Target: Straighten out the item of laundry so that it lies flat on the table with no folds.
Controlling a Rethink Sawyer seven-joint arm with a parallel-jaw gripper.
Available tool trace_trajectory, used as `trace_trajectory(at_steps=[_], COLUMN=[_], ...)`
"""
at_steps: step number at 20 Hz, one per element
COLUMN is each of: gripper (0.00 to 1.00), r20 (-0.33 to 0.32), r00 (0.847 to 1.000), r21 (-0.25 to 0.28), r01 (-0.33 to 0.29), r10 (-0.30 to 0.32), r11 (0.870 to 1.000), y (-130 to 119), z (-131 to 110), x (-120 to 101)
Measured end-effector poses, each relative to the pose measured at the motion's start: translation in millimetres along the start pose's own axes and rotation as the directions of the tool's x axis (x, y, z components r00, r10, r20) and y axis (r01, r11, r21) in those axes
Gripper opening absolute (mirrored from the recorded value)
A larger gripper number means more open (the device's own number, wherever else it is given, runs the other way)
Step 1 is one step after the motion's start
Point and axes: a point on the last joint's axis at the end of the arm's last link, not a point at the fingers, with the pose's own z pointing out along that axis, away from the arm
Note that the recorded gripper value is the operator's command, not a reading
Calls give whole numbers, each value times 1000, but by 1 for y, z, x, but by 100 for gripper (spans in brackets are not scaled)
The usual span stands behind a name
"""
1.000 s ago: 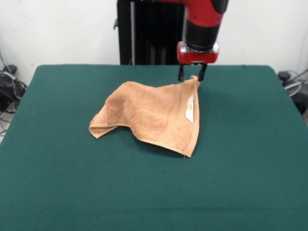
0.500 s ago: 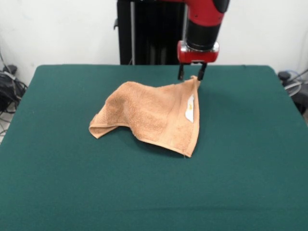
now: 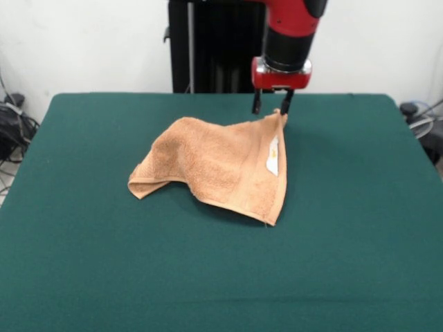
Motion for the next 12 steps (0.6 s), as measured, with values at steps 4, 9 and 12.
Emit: trace_trajectory(at_steps=[4, 9, 12], gripper=[100, 100, 100], r20=[-1, -3, -5], r00=[1000, 1000, 1000], r21=[0, 3, 12], r01=[0, 0, 3], r10=[0, 0, -3], r11=[1000, 1000, 1000], y=[0, 0, -1], z=[0, 1, 0], x=[0, 1, 3])
